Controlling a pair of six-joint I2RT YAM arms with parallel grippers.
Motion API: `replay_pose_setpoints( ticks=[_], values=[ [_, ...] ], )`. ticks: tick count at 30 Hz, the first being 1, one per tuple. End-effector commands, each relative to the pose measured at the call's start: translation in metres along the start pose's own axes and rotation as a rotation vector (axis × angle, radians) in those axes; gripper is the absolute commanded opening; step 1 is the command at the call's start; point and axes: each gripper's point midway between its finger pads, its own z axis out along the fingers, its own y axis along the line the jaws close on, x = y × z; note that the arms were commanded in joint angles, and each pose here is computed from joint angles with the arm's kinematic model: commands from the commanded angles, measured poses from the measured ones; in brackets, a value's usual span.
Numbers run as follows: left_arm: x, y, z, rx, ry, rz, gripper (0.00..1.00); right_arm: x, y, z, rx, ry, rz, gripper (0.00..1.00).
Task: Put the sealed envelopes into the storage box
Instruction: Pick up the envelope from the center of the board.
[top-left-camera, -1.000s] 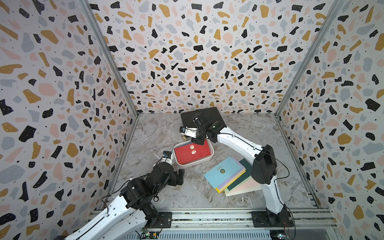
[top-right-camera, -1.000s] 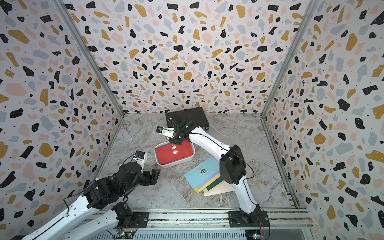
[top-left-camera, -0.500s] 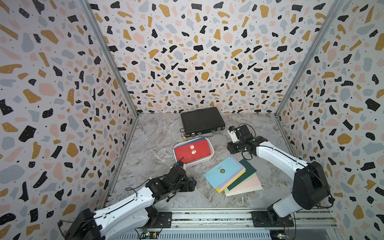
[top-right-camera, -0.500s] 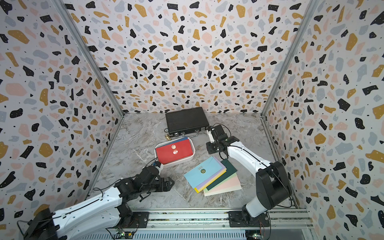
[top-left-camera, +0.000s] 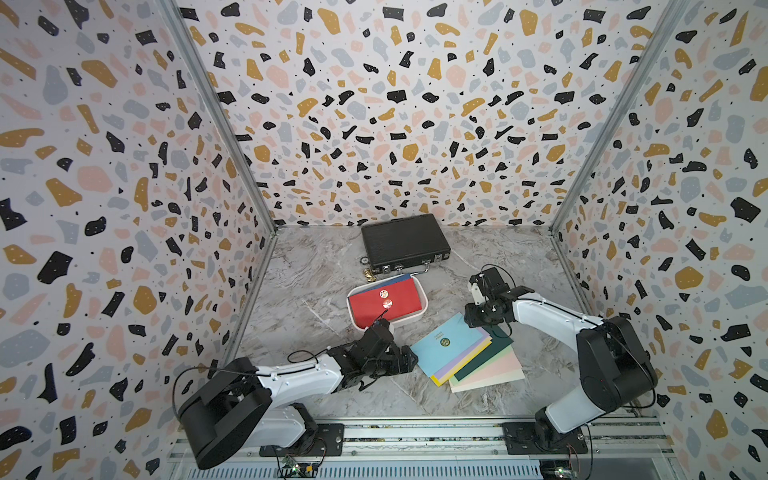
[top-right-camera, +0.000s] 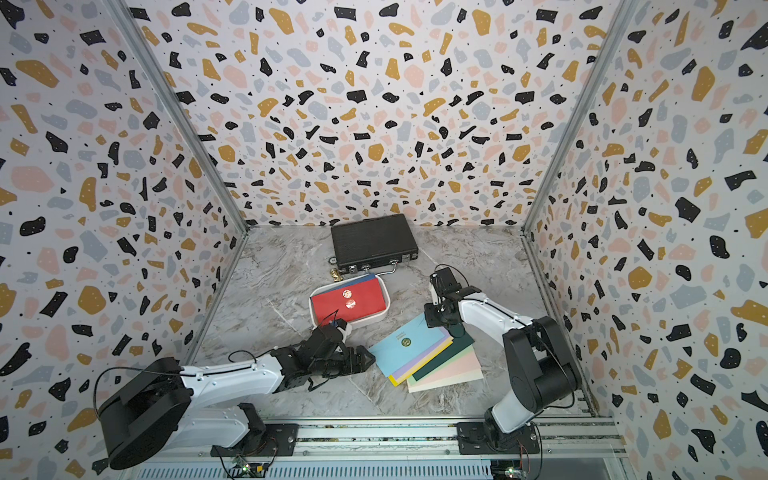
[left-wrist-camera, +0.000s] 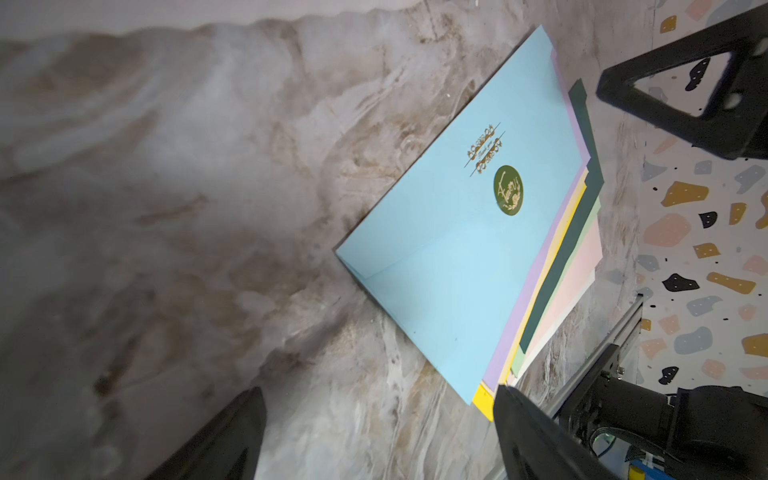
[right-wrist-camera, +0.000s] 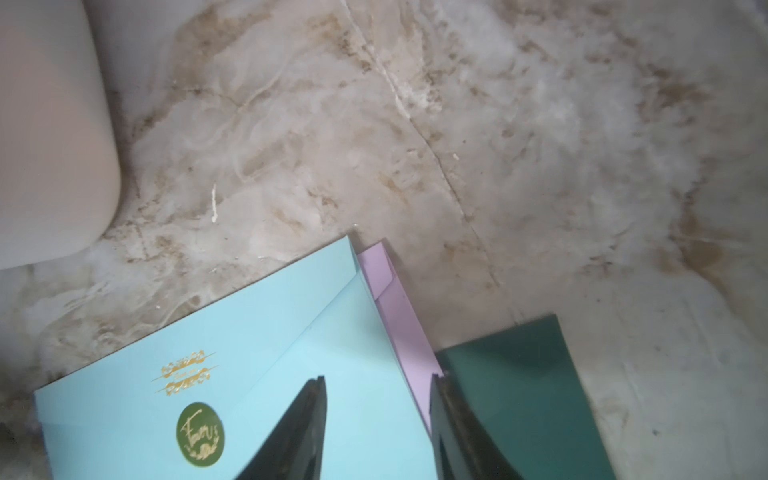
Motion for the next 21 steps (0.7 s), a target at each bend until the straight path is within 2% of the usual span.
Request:
replay_pose_setpoints(
  ticks=[1,8,21],
  values=[
    [0.012,0.011,0.008,-0.026,0.042,-0.035,0.88,0.008,0.003,0.005,-0.026,0.032,0.015,0.46],
    [0.015,0.013,0.014,-0.035,0.061,-0.036,0.87,0.020,0.004,0.017,-0.047,0.071,0.028,0.46],
    [0.015,0.008,0.016,-0.018,0.070,-0.052,0.78,0.020,0.038,0.005,-0.245,0.074,0.059,0.43]
  ],
)
